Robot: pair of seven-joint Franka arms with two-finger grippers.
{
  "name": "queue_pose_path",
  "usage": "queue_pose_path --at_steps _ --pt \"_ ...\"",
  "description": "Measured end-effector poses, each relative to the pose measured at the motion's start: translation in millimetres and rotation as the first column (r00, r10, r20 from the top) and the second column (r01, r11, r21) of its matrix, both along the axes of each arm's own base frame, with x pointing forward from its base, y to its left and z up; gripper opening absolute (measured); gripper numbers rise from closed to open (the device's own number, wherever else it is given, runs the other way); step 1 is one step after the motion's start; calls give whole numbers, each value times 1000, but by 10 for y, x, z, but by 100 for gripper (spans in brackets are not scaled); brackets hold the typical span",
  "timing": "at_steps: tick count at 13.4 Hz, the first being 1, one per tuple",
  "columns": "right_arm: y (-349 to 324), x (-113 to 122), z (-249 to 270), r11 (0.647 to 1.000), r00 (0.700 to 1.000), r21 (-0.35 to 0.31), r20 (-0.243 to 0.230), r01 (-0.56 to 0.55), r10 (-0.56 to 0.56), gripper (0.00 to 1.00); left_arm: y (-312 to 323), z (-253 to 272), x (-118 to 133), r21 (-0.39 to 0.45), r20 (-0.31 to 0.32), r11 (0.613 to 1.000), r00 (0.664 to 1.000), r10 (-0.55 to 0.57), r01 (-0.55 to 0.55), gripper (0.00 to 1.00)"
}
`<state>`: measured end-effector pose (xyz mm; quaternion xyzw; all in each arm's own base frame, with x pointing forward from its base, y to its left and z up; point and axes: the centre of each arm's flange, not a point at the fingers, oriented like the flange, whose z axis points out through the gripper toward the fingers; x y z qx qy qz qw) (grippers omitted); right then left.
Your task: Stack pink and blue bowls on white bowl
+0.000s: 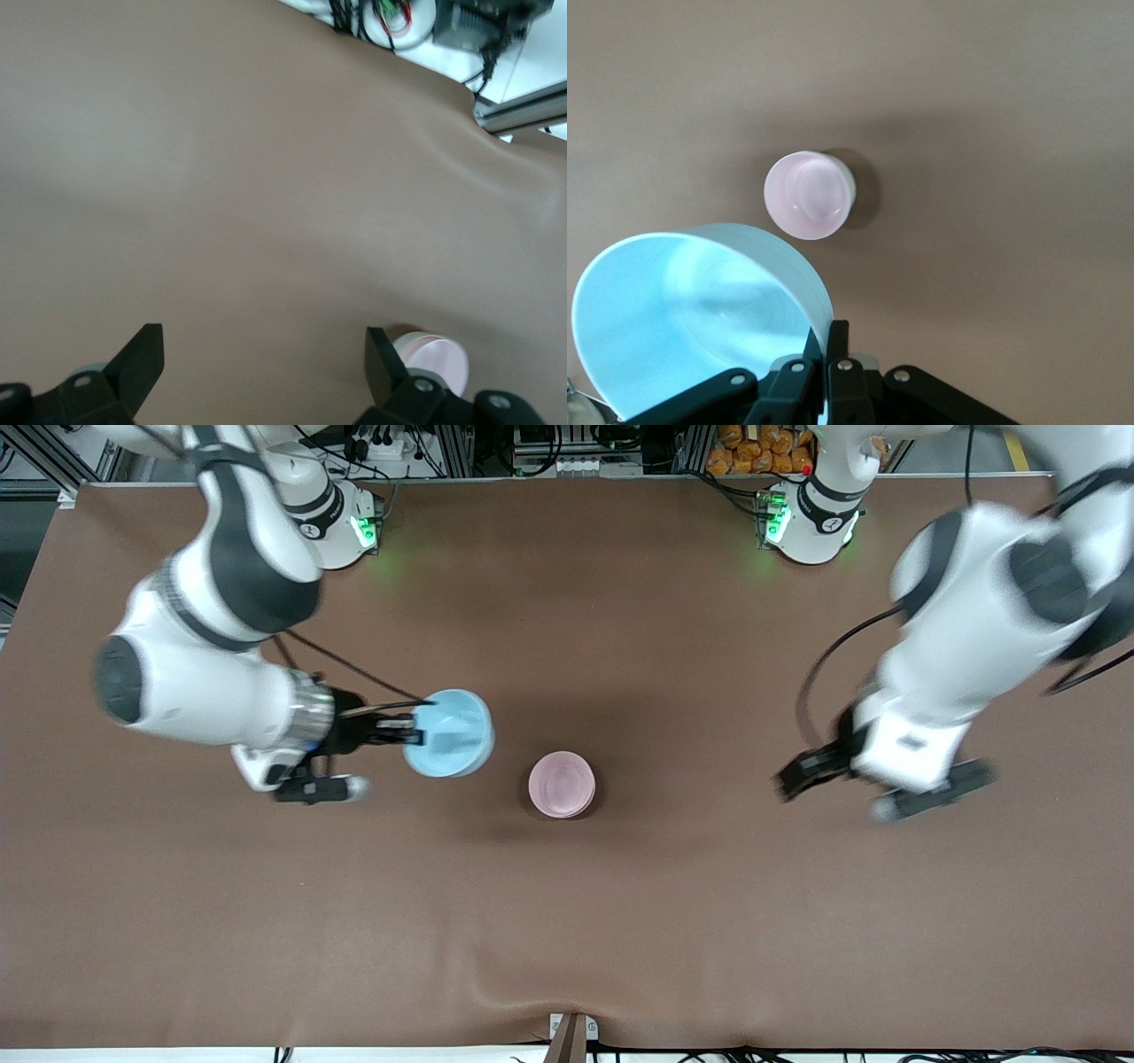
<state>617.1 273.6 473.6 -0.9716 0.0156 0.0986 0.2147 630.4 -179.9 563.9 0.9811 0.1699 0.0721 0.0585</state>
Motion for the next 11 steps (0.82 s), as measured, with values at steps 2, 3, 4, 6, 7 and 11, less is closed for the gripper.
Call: queue_pose_path --at_steps 2,3,4,6,7,11 --pt "217 -41 -183 1000 1000 -9 -14 -18 17 3 495 401 -160 43 4 998 999 -36 36 100" --pt "293 -49 -293 1000 1000 -17 -25 -10 10 3 730 551 -229 66 7 995 997 -80 79 100" --pt "366 -46 -429 999 999 -28 -34 19 -20 3 949 669 -293 87 5 989 992 -124 123 100" --pt "546 -44 -787 994 994 -55 -51 96 -99 3 1343 803 -399 113 -18 979 986 -166 167 100" --pt "653 -54 -983 989 990 -70 -60 127 -132 3 1486 834 -432 119 -28 977 984 -176 178 100" --pt "983 -53 -1794 956 959 -120 -59 269 -277 3 1695 908 -531 121 -51 969 977 -209 214 100"
